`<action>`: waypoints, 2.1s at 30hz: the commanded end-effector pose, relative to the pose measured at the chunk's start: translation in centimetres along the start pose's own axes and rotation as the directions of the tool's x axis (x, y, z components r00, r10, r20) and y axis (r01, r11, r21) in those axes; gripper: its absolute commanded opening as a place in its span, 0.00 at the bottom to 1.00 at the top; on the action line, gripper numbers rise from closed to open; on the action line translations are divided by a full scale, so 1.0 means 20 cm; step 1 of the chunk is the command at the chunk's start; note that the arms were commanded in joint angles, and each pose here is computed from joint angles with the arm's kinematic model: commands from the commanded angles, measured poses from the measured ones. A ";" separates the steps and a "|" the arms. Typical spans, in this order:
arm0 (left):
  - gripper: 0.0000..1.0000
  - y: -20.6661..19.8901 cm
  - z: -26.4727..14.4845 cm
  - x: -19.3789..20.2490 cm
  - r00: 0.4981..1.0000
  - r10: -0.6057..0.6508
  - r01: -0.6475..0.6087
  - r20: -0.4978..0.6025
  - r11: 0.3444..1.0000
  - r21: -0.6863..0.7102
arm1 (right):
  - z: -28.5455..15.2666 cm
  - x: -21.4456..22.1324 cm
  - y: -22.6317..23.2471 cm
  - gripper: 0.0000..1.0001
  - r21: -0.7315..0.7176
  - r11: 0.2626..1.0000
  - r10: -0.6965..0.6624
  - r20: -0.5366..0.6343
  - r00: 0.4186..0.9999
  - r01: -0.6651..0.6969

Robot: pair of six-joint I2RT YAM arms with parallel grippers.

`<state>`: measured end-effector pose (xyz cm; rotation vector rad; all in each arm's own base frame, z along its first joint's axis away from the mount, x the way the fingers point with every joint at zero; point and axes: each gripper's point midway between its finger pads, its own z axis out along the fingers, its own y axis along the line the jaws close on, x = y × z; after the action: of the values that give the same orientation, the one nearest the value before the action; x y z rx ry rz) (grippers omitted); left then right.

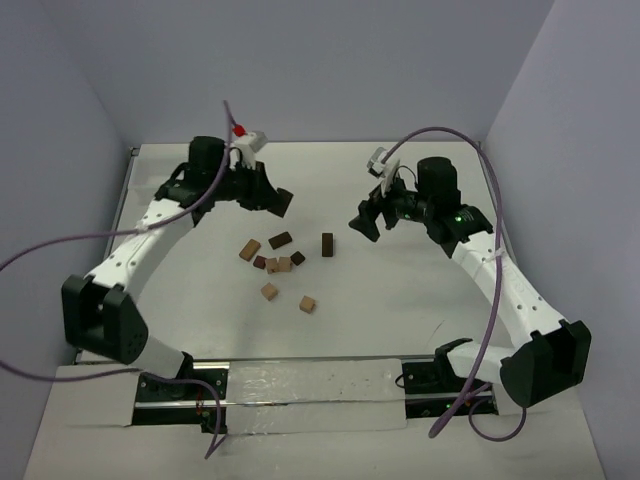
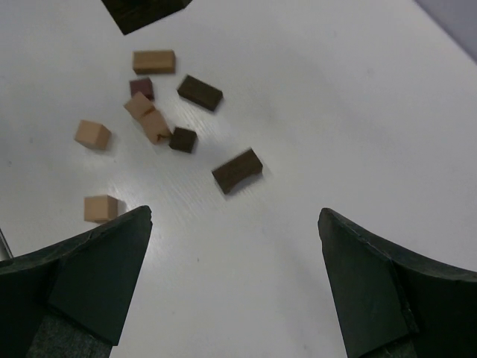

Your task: Build the wood block tower

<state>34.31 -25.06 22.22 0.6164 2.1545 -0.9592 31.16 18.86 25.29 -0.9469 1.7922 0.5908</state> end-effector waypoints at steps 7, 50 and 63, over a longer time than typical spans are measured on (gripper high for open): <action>0.00 -0.24 -0.18 -0.15 0.865 -0.501 0.484 0.030 0.848 0.213 | 0.16 -0.53 0.40 1.00 -0.237 0.939 -0.216 0.156 0.964 0.249; 0.17 -0.40 -0.28 -0.05 0.869 -0.495 0.464 -0.006 0.810 0.358 | 0.51 -0.40 0.58 0.41 -0.336 0.866 -0.360 0.095 0.928 0.370; 0.99 -0.08 -0.33 -0.04 0.951 -0.304 0.289 0.056 0.938 0.193 | 0.25 0.33 0.03 0.32 -0.415 0.836 -0.483 -0.242 0.842 0.360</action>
<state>30.65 -22.35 26.15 0.1402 2.1985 -1.4286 31.72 27.75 21.68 -1.5804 1.6056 0.5543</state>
